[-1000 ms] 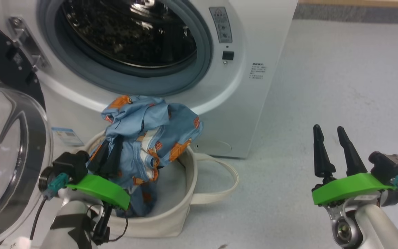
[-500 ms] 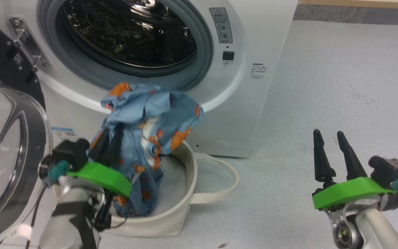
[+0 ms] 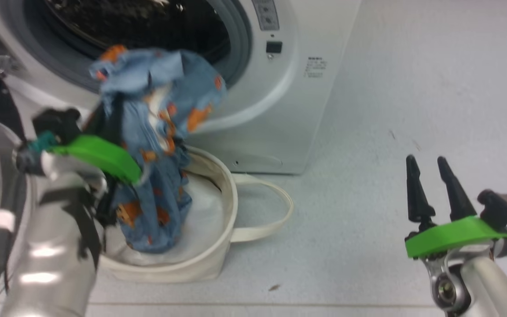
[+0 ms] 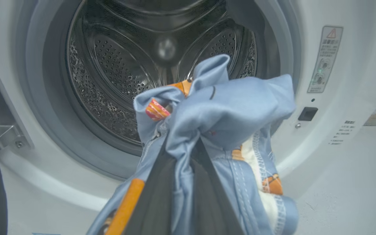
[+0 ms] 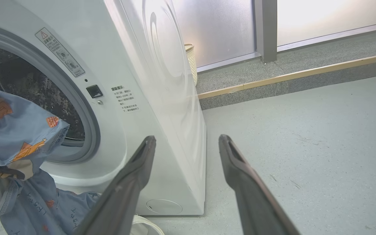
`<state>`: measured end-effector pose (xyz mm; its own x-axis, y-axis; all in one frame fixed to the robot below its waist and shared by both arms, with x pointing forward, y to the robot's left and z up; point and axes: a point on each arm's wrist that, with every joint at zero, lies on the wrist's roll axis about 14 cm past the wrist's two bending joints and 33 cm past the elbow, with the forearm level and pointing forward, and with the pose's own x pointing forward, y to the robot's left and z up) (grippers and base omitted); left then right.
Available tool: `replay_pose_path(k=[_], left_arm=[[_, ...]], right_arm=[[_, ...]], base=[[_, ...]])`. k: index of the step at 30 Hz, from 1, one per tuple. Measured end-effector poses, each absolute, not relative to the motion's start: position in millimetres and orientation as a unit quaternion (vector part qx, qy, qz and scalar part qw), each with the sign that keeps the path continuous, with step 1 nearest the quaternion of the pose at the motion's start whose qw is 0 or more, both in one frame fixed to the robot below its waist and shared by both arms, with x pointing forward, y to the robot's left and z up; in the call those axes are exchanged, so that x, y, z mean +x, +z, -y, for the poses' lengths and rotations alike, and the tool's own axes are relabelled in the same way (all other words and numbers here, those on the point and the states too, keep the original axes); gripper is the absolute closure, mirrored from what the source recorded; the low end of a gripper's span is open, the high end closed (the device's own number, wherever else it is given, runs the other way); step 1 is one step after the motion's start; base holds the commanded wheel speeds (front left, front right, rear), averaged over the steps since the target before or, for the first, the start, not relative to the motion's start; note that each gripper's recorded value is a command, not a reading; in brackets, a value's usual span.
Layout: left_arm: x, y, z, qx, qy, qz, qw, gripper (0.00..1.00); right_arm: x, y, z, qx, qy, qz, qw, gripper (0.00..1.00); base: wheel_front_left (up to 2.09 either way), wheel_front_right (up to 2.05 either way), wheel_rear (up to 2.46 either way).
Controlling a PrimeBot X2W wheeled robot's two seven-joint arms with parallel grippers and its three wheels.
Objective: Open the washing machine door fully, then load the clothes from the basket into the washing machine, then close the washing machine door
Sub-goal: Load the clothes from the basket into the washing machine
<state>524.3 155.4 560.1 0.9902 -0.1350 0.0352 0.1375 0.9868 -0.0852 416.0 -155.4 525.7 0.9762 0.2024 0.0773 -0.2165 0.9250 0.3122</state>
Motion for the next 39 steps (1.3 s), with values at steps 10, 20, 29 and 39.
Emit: replay_pose_path(k=[10, 20, 29, 39], left_arm=[[601.0, 546.6, -153.4, -0.037, -0.063, -0.007, 0.997, 1.0], [670.4, 516.1, -150.1, -0.021, -0.059, -0.02, 0.998, 1.0], [717.3, 504.0, -144.5, -0.036, -0.041, 0.002, 0.999, 1.0], [752.6, 503.5, -146.2, -0.039, -0.032, 0.049, 0.998, 1.0]], right_arm=[[438.0, 502.7, 182.5, 0.139, 0.071, 0.006, 0.988, 0.0], [448.7, 461.3, 219.5, 0.11, 0.018, -0.031, 0.993, 0.0], [449.7, 435.0, 238.3, 0.085, -0.008, -0.057, 0.995, 0.0], [452.4, 409.2, 244.9, 0.073, -0.029, -0.078, 0.994, 0.0]], base=[[0.0, 0.0, 0.0], [0.0, 0.0, 0.0], [0.0, 0.0, 0.0], [0.08, 0.08, 0.08]])
